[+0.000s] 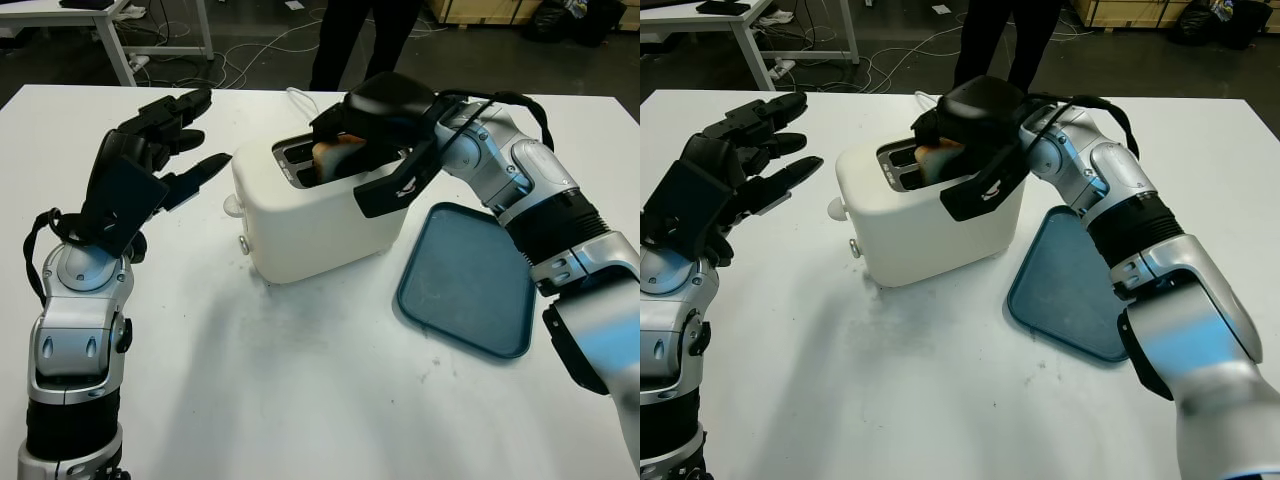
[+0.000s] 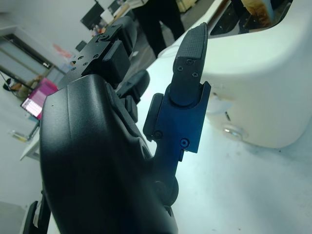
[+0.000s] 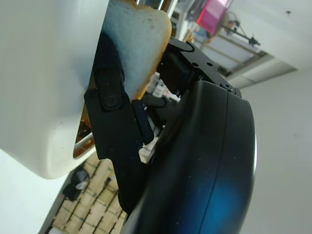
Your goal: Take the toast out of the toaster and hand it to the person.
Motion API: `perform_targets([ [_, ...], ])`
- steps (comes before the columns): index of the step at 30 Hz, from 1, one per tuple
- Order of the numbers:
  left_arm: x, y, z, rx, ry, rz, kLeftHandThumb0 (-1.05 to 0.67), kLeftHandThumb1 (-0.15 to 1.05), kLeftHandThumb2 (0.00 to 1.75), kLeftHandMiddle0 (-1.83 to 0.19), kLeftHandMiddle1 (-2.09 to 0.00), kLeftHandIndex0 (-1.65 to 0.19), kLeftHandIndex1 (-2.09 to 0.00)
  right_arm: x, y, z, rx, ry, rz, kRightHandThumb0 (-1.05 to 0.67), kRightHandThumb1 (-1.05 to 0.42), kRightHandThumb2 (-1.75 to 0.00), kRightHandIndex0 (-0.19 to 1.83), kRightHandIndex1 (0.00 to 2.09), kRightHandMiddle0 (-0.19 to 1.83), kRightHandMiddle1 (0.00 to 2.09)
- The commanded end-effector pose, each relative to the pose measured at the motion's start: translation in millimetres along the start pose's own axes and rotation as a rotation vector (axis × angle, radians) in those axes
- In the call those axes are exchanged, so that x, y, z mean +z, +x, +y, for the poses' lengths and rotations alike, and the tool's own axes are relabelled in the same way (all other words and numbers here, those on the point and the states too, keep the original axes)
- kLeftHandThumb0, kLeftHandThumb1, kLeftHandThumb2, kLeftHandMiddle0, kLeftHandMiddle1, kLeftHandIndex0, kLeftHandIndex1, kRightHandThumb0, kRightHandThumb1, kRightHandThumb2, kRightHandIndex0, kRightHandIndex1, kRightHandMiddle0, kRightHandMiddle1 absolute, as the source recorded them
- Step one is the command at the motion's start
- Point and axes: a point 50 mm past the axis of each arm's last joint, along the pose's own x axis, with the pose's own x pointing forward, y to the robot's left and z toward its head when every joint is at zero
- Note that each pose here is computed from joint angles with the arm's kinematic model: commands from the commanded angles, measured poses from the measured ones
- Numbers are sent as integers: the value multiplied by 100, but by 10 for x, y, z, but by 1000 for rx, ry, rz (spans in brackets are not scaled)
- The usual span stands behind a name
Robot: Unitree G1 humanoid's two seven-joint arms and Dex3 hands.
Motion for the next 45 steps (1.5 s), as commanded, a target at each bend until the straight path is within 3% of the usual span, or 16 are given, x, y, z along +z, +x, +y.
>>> perform_targets([
  [1,8,-4,2,4,-7,-1,-48,92,2,-16,-81,-51,-2,-45,-10,-21,-11,7,12,-50,-92,-31,108,175,79,175],
  [25,1,-6,10,3,-2,2,-48,92,2,-16,-80,-50,-1,-380,-119,-745,-388,152,161,-49,-92,-32,104,175,78,175],
  [38,-3,-8,5,11,-4,1,-48,92,2,-17,-81,-51,-2,-507,-172,-785,-410,236,199,-47,-92,-36,98,175,72,175],
  [45,-10,-11,8,11,-2,0,-49,92,2,-17,-80,-51,-2,-735,-323,-822,-530,403,277,-46,-92,-35,106,175,82,175],
])
